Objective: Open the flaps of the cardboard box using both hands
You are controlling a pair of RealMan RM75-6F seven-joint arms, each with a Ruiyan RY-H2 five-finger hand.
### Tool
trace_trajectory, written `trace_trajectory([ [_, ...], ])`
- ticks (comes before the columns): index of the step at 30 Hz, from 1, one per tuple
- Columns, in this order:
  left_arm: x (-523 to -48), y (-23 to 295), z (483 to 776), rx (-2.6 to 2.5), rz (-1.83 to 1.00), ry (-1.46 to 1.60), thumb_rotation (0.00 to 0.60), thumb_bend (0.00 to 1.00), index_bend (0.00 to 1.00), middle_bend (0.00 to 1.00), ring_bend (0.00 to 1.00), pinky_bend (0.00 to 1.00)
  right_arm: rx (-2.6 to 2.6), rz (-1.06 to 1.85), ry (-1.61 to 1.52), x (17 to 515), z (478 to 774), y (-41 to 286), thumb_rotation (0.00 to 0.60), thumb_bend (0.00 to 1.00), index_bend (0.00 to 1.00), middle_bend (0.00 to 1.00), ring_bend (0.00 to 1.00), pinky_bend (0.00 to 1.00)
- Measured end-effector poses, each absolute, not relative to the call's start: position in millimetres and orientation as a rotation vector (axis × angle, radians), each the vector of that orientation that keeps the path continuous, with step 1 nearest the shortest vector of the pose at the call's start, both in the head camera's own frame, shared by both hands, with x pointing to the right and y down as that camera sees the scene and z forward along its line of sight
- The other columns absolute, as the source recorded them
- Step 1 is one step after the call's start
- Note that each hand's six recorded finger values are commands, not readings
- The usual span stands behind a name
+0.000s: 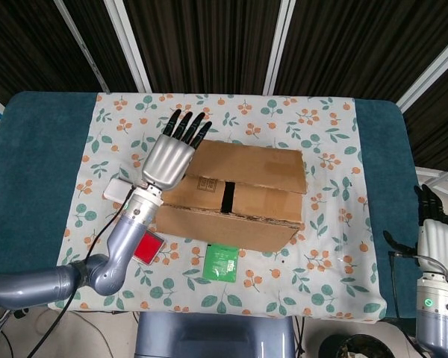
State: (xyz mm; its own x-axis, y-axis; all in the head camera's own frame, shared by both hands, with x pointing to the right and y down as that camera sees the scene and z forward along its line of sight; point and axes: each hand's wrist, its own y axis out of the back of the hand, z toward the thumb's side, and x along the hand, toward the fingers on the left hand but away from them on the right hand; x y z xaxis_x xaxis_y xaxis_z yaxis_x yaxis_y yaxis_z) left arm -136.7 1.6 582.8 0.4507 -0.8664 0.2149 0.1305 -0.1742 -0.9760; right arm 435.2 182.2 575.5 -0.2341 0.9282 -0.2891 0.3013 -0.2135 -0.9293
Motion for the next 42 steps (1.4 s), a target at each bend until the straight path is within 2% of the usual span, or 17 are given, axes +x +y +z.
trace_trajectory([
  [12, -124, -73, 580, -1.274, -1.038, 0.665, 0.6, 0.26, 0.0, 0.0, 0.0, 0.0, -1.482, 1.497, -1.516, 439, 579, 185, 0.6, 0.26, 0.0, 0.0, 0.0, 0.21],
  [21, -112, -110, 593, -1.185, -1.076, 0.652, 0.6, 0.26, 0.0, 0.0, 0.0, 0.0, -1.486, 1.515, -1.536, 444, 581, 193, 0.6, 0.26, 0.0, 0.0, 0.0, 0.21],
  [30, -103, -107, 616, -1.211, -1.089, 0.606, 0.6, 0.24, 0.0, 0.0, 0.0, 0.0, -1.495, 1.521, -1.548, 446, 582, 189, 0.6, 0.26, 0.0, 0.0, 0.0, 0.21],
  [42, -109, -83, 603, -1.304, -1.012, 0.601, 0.6, 0.17, 0.0, 0.0, 0.0, 0.0, -1.507, 1.518, -1.527, 445, 582, 199, 0.6, 0.26, 0.0, 0.0, 0.0, 0.21],
])
